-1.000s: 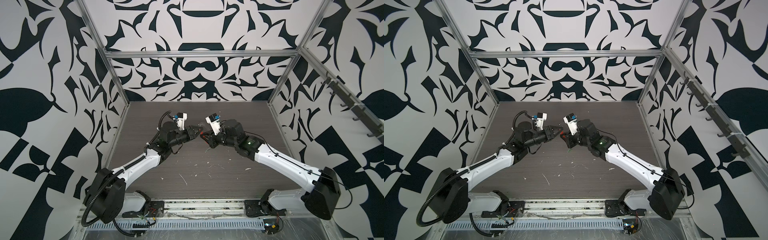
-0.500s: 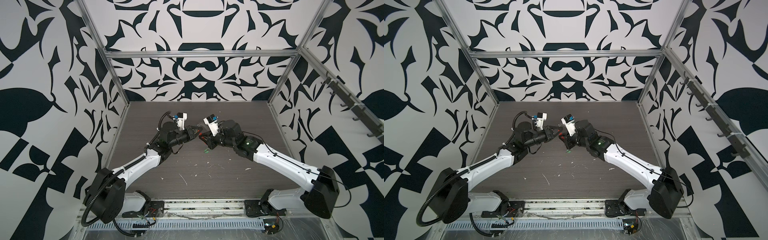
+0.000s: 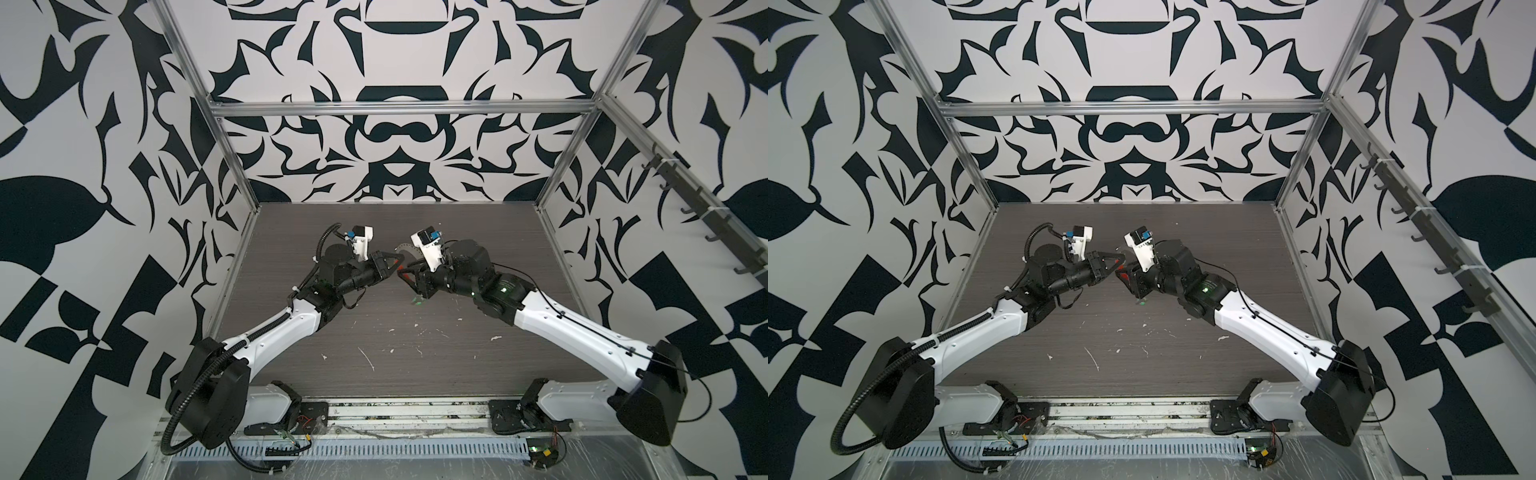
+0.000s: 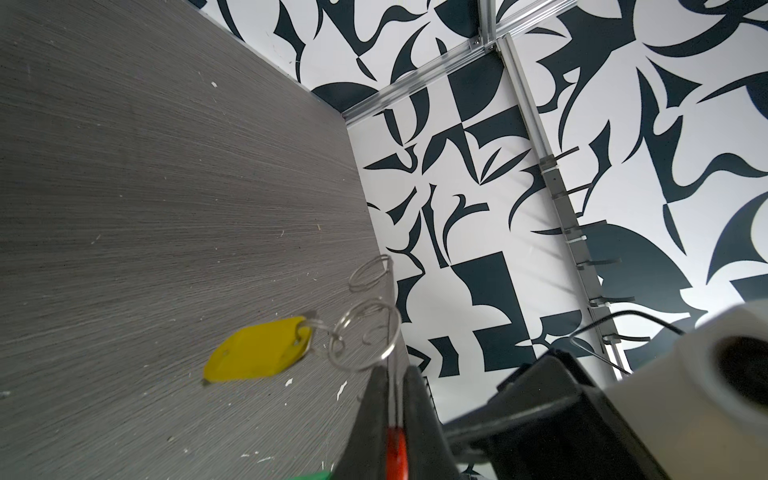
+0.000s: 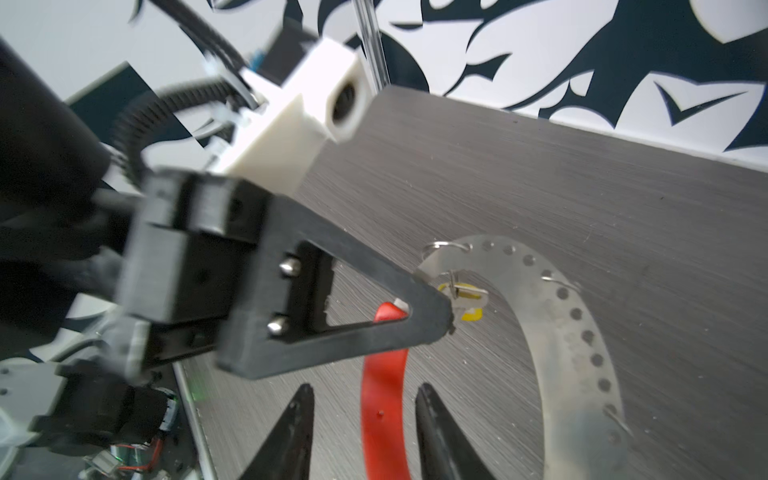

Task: Remove the keys from the keyring

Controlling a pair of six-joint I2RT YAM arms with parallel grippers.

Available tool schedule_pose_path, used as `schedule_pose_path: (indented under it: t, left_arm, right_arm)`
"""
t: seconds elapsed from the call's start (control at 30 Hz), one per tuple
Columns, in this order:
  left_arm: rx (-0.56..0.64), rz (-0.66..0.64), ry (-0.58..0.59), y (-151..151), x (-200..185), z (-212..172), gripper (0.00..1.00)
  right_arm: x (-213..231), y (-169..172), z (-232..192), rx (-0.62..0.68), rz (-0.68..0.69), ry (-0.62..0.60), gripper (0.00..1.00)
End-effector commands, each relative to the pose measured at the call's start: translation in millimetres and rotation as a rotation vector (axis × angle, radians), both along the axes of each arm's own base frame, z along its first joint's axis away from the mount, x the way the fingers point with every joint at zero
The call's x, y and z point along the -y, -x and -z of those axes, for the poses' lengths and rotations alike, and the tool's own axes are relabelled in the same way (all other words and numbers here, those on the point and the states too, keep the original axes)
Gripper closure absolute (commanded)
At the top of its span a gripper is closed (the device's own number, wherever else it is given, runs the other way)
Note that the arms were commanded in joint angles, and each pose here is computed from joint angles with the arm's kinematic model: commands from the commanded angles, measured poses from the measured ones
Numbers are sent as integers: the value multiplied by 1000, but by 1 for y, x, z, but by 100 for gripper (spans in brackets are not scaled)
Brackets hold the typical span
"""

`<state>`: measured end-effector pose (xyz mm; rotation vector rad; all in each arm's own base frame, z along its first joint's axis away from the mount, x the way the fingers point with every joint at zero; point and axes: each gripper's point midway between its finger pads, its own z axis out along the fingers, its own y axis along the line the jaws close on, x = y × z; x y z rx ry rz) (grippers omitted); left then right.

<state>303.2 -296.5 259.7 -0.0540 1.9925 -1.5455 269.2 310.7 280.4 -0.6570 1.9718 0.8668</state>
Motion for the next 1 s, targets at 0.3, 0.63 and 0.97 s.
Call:
schedule_pose_path:
  t: [0.3, 0.63, 0.97]
  left_arm:
    - [86, -105, -50, 11, -29, -28, 100]
    - [131, -148, -57, 25, -48, -55, 100]
    - [138, -164, -45, 31, -55, -62, 100]
  right_arm:
    - [41, 23, -33, 127, 97, -155, 42]
    - [46, 46, 12, 106, -3, -49, 54]
    - [25, 59, 14, 98, -139, -108, 68]
